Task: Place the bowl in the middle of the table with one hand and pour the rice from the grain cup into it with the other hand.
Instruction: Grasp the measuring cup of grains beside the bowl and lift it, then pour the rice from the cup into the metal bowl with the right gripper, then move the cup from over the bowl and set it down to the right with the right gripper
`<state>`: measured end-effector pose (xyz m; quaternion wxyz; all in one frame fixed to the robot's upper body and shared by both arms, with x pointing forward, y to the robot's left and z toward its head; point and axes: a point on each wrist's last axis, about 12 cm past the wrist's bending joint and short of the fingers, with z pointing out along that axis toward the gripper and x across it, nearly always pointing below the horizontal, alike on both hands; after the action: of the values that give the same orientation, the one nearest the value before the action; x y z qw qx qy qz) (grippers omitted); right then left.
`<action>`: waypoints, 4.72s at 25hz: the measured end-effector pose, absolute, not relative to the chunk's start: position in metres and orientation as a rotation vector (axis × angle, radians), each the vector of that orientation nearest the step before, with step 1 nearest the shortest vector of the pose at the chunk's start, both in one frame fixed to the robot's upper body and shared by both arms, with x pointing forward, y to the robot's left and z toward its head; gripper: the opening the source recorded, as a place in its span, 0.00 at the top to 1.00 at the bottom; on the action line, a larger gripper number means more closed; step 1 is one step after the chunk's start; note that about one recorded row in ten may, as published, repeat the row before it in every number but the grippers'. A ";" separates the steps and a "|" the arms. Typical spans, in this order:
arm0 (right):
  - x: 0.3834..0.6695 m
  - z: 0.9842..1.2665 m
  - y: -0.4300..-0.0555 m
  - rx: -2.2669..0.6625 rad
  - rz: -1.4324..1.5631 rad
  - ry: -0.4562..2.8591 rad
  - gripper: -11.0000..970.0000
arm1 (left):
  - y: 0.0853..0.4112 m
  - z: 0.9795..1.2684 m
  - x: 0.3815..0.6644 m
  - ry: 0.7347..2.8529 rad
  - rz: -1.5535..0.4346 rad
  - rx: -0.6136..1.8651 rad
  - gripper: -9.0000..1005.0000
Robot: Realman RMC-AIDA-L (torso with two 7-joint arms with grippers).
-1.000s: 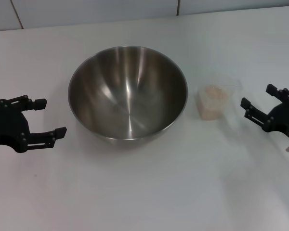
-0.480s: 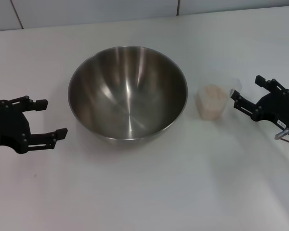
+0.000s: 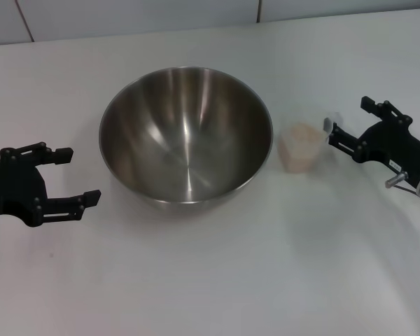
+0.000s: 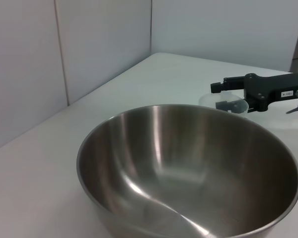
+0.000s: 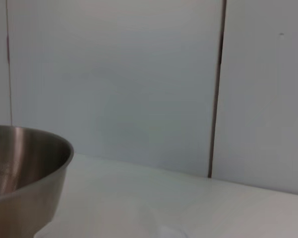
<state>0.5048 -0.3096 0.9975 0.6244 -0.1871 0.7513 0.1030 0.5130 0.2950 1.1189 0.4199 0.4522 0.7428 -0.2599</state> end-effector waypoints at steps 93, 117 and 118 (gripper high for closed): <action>0.506 1.045 -0.147 -1.561 -1.566 -0.315 0.98 | 0.277 1.127 0.523 1.817 -0.681 1.222 0.14; 0.494 1.066 -0.190 -0.296 -0.174 1.246 0.98 | 0.275 1.130 0.525 1.805 -0.679 1.227 0.14; 0.494 1.062 -0.198 -0.260 -0.147 1.257 0.98 | 0.275 1.130 0.525 1.805 -0.679 1.227 0.14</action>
<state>0.4942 -0.1983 1.0622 0.7984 -0.1210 0.5859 -0.0686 0.5246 0.2754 1.1297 0.4150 0.4885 0.7185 -0.2701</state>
